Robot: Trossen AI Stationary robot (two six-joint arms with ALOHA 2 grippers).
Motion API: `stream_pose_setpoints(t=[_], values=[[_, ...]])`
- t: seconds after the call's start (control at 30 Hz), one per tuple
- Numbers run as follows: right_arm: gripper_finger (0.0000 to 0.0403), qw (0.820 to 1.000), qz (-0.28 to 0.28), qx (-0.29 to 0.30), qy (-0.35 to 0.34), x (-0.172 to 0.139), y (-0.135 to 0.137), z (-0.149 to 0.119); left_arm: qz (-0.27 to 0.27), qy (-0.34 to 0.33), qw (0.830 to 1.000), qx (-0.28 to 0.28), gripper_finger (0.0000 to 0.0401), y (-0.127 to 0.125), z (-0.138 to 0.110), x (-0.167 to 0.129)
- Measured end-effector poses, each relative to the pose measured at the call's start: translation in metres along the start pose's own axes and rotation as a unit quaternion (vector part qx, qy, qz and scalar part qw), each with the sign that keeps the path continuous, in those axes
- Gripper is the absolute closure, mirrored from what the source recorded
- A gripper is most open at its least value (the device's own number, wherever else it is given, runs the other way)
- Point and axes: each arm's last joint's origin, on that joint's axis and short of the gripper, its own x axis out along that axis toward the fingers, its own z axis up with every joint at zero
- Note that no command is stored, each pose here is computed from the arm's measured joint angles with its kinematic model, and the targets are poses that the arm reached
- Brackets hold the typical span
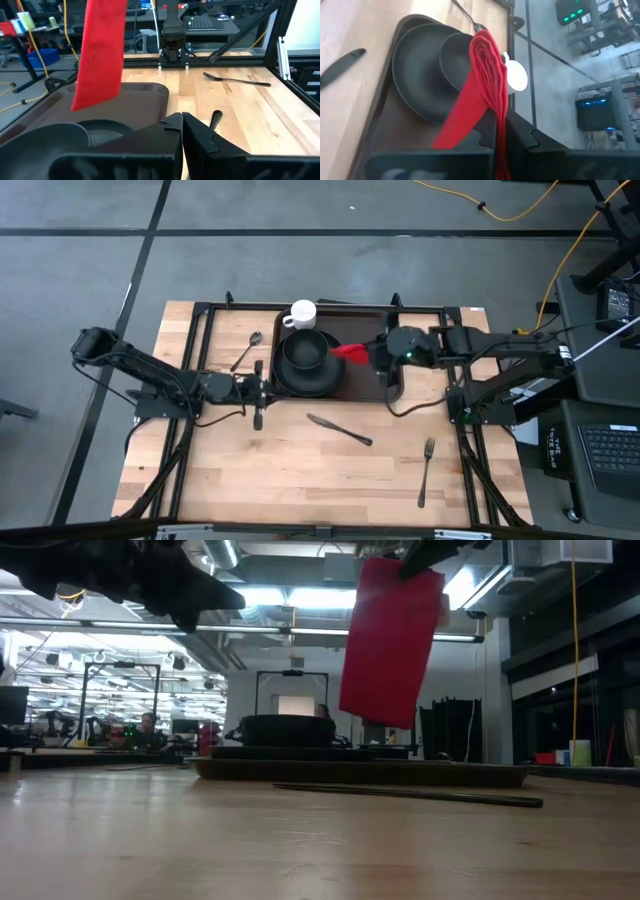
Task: Set up tray
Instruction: Put the red napkin on the brown serving tray
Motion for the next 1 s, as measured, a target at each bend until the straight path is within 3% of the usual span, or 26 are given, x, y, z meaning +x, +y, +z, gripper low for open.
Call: stream_pose_setpoints(t=[0.3,0.63,0.87,1.0], values=[[0.0386,0.998,0.019,-0.053,0.032,0.011,-0.015,-0.014,-0.01,0.0,1.0,0.002,0.0399,0.017,0.001,0.005],[0.0386,0.993,0.046,-0.045,0.101,0.037,-0.047,-0.048,0.007,0.001,1.0,-0.003,0.04,0.028,0.001,0.007],[0.0386,0.981,0.044,-0.131,0.138,0.065,-0.069,-0.067,0.022,0.001,1.0,-0.005,0.0399,0.034,0.001,0.008],[0.0386,0.977,0.026,-0.146,0.153,0.086,-0.085,-0.079,0.025,0.002,1.0,-0.006,0.0398,0.036,0.001,0.008]])
